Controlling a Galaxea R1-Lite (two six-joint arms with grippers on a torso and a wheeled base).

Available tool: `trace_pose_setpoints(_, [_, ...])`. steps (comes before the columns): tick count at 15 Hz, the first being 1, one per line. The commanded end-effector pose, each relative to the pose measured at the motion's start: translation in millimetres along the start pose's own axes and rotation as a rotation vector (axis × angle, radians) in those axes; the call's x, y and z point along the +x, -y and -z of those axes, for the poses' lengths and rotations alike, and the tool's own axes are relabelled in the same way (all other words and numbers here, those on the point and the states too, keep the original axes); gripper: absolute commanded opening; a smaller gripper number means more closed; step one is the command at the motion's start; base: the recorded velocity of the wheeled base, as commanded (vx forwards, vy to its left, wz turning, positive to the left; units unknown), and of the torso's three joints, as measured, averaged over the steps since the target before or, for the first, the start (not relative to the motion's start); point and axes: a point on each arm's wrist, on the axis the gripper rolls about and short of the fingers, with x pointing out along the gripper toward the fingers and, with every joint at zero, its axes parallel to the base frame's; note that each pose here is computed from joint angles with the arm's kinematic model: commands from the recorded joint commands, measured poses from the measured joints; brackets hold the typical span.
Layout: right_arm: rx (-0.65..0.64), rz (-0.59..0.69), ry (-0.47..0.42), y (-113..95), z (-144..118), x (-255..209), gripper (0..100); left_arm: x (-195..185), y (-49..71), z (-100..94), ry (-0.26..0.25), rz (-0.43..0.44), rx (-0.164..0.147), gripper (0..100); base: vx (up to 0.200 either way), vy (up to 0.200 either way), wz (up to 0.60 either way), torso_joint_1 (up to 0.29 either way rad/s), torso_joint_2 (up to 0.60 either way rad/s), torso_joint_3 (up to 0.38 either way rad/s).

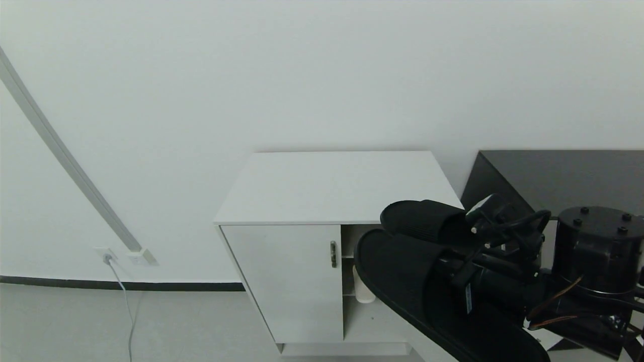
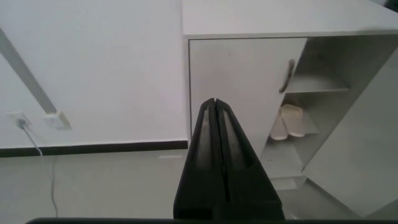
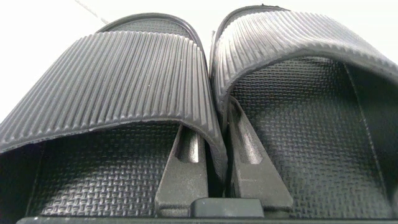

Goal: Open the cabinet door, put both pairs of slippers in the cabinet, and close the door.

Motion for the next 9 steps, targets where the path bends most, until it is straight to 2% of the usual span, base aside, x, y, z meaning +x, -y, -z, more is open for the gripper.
trace_pose_setpoints(1, [0.0, 0.004, -0.009, 0.6, 2.0, 2.0, 0, 0.1, 0.0, 0.0, -0.001, 0.0, 0.0, 0, 0.0, 0.0, 0.0, 0.0, 0.0, 0.0])
trace_pose_setpoints(9, [-0.001, 0.006, -0.017, 0.8, 4.2, 2.1, 0, 0.1, 0.0, 0.0, -0.001, 0.0, 0.0, 0, 0.0, 0.0, 0.0, 0.0, 0.0, 0.0])
